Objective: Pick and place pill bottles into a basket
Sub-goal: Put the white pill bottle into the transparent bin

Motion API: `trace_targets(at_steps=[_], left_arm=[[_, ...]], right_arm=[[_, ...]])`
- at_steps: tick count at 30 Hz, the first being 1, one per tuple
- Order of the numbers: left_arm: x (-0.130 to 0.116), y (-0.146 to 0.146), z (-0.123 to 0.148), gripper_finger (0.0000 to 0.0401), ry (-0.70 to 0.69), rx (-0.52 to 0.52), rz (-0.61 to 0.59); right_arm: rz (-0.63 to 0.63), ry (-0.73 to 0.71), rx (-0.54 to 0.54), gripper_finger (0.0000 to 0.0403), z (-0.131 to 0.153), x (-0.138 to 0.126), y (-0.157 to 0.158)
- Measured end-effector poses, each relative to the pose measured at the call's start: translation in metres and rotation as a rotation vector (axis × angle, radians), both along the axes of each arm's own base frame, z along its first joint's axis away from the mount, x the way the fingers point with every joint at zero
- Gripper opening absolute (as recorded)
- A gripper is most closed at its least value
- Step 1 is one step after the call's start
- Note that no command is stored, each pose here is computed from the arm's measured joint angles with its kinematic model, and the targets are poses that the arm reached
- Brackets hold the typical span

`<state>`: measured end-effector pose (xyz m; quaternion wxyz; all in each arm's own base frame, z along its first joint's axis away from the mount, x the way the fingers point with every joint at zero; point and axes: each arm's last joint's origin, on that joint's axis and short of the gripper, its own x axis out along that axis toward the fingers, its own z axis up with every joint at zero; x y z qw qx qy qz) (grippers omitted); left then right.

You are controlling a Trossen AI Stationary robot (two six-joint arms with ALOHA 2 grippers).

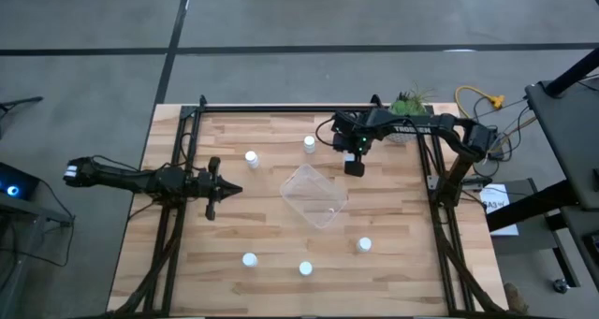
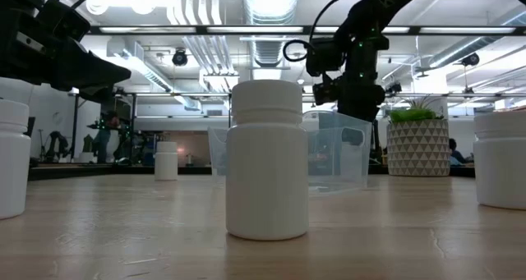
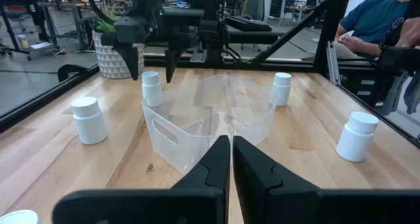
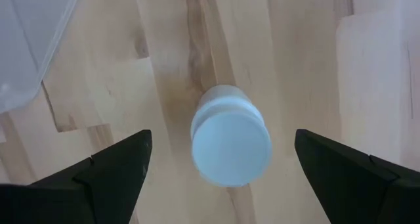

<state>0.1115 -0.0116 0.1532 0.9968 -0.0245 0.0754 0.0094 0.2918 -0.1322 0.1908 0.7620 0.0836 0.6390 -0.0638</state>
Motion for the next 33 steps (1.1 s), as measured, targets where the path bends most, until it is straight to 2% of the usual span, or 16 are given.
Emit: trace_targets(at_steps=[25, 29, 33], left_arm=[[0.000, 0.000, 0.000, 0.0000, 0.000, 0.000, 0.000], [0.000, 0.000, 0.000, 0.0000, -0.001, 0.000, 0.000], [0.000, 0.000, 0.000, 0.0000, -0.001, 0.000, 0.000]], right_arm=[[-0.001, -0.029, -0.014, 0.0361, -0.018, -0.003, 0.002], [-0.005, -0.020, -0.010, 0.0328, -0.021, -0.005, 0.002], [-0.007, -0.020, -0.010, 0.0269, -0.021, -0.005, 0.002]])
